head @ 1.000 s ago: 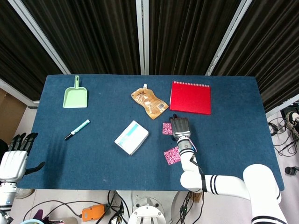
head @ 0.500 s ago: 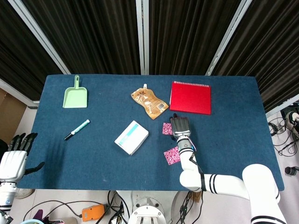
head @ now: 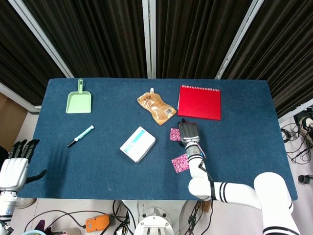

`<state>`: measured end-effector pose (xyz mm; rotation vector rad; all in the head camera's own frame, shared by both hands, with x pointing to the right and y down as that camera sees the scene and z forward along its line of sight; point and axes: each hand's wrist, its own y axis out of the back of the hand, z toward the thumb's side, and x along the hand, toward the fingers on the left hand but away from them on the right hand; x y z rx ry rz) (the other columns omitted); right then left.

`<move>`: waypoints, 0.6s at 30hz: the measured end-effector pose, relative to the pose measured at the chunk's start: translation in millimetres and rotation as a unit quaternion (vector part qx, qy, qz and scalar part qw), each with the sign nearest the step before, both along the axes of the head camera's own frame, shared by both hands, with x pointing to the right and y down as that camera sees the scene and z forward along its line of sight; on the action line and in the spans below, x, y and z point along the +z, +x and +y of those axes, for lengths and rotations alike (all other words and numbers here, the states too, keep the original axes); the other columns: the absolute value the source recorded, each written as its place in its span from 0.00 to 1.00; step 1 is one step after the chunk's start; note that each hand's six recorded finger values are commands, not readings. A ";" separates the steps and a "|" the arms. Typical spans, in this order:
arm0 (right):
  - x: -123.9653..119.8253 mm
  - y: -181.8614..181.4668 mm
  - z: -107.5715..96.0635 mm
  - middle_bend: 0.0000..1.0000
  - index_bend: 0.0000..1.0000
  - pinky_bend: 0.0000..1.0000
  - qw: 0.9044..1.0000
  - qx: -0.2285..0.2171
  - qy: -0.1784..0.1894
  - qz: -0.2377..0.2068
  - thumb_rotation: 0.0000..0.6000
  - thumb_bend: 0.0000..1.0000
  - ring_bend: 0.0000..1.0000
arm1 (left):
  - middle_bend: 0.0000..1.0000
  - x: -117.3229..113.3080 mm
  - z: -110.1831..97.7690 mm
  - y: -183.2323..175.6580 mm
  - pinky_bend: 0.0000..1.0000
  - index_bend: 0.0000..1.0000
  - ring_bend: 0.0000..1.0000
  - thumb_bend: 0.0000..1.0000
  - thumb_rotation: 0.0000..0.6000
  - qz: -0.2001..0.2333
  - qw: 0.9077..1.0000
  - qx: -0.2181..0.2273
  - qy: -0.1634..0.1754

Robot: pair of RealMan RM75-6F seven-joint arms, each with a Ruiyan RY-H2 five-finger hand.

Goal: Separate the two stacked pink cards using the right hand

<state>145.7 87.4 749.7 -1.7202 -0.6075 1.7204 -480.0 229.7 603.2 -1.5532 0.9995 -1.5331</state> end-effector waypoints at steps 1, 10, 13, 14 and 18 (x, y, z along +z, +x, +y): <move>-0.8 0.1 -0.4 0.24 0.49 0.86 1.000 0.000 0.001 -0.001 1.00 0.46 0.67 | 0.09 -0.1 0.0 0.2 0.00 0.06 0.00 0.10 1.00 0.000 1.000 0.000 0.000; -11.9 0.7 -2.2 0.26 0.51 0.86 1.000 -0.008 0.014 -0.011 1.00 0.46 0.68 | 0.09 -1.6 -1.1 1.3 0.00 0.06 0.00 0.10 1.00 0.000 1.000 0.002 0.001; -16.7 3.2 -3.5 0.27 0.52 0.86 1.000 -0.009 0.018 -0.014 1.00 0.46 0.68 | 0.09 -2.1 -1.0 1.2 0.00 0.06 0.00 0.10 1.00 0.000 1.000 0.002 0.002; -19.2 4.6 -4.1 0.27 0.52 0.86 1.000 -0.009 0.020 -0.015 1.00 0.46 0.68 | 0.09 -2.4 -1.0 1.3 0.00 0.06 0.00 0.10 1.00 0.000 1.000 0.002 0.002; -30.3 16.3 -7.0 0.28 0.52 0.86 0.999 -0.011 0.031 -0.016 1.00 0.46 0.68 | 0.09 -3.2 -1.5 2.0 0.00 0.06 0.00 0.10 1.00 0.000 1.000 0.004 0.004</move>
